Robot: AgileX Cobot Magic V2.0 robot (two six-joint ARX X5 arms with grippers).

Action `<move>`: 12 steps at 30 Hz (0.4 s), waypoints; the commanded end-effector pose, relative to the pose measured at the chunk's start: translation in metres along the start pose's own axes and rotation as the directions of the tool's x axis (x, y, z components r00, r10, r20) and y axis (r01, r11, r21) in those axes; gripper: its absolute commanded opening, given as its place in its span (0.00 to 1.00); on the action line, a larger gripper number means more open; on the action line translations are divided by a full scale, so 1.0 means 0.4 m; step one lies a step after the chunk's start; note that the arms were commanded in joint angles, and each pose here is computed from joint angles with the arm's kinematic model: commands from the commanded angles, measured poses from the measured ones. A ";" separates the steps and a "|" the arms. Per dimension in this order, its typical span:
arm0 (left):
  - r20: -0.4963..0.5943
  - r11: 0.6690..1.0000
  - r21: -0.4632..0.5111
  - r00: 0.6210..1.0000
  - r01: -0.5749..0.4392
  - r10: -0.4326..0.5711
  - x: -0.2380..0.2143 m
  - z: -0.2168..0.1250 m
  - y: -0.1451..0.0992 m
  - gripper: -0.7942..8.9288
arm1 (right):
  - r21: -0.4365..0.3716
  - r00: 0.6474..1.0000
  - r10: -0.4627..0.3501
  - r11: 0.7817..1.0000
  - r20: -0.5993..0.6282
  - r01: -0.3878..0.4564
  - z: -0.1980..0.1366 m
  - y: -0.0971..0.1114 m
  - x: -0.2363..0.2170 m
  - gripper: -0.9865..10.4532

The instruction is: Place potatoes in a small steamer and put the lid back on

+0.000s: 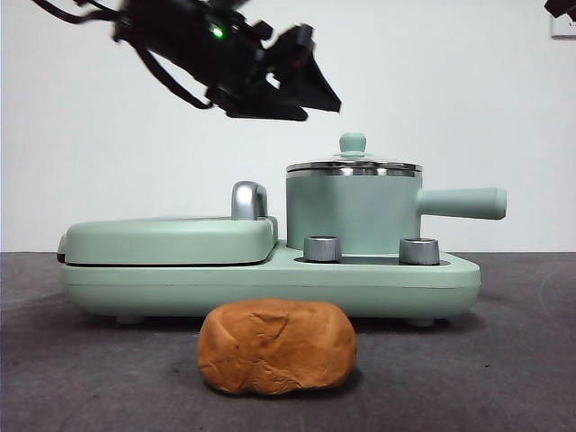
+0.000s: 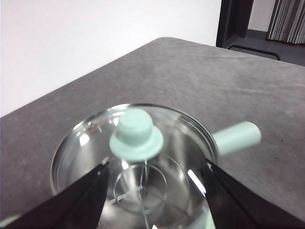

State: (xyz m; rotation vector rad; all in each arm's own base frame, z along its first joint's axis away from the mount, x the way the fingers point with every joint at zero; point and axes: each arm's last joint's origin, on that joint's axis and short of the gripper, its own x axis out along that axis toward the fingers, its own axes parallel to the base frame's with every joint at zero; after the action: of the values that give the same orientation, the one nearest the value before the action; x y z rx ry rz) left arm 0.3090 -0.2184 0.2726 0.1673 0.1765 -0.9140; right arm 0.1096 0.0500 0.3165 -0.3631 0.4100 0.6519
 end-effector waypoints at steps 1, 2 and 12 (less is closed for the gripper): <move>0.024 1.000 0.007 1.000 0.004 -0.004 0.047 0.017 0.005 0.40 | 0.008 1.000 -0.007 1.000 0.019 0.007 0.013 -0.002 -0.006 0.31; 0.028 1.000 0.009 1.000 0.004 -0.005 0.060 0.022 0.009 0.40 | 0.008 1.000 -0.007 1.000 0.019 0.007 0.013 -0.002 -0.006 0.31; 0.033 1.000 0.015 0.999 0.027 -0.027 0.165 0.020 0.014 0.40 | 0.008 1.000 -0.007 1.000 0.019 0.007 0.013 -0.002 -0.006 0.31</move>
State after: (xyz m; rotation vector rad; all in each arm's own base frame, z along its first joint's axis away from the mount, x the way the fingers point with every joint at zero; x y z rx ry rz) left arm 0.3500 -0.2610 0.2698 0.1638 0.1466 -0.9400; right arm 0.1096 0.0500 0.3165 -0.3627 0.4105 0.6518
